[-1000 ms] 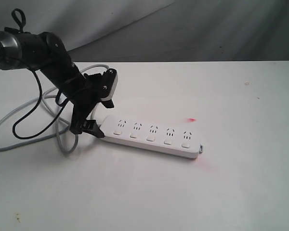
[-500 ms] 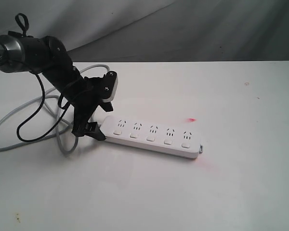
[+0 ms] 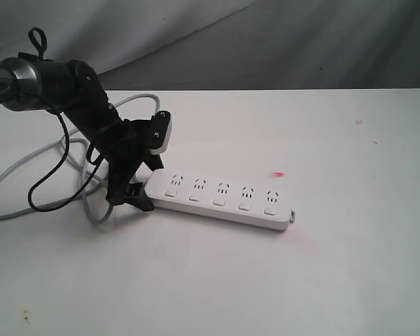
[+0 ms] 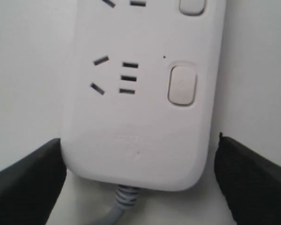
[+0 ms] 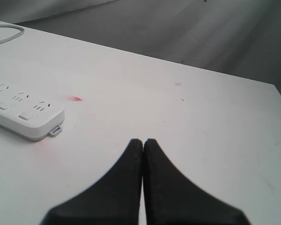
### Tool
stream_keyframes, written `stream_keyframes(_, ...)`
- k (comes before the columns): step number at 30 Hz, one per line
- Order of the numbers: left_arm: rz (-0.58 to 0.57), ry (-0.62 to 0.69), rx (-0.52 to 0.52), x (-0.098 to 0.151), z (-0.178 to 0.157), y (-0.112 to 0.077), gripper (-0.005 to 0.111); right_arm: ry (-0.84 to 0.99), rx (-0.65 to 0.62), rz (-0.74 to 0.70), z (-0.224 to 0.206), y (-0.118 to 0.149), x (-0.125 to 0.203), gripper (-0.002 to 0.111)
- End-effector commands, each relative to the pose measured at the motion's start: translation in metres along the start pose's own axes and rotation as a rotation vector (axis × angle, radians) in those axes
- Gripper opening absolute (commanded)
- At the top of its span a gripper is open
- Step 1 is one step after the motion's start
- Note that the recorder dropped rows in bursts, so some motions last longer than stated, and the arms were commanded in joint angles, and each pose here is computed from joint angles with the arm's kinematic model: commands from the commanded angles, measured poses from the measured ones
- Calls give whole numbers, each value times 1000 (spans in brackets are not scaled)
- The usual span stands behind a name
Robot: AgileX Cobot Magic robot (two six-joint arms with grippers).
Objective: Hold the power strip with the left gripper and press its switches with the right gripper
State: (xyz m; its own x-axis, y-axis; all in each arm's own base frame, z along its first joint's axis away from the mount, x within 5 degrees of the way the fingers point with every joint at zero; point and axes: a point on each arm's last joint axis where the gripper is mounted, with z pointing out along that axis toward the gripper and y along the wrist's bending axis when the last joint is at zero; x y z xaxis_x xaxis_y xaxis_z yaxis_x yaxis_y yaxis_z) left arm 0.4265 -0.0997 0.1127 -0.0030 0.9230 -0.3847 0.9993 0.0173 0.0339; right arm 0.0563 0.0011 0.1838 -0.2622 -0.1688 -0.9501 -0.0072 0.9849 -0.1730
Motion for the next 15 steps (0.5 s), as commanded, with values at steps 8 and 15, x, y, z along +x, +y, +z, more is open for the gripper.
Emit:
stream_keyframes(8, -97, -13, 50, -2, -3, -4, 74, -10, 11, 5, 0, -1, 0, 0)
stream_keyframes(15, -97, -13, 46, -2, -3, -4, 68, -10, 11, 5, 0, -1, 0, 0)
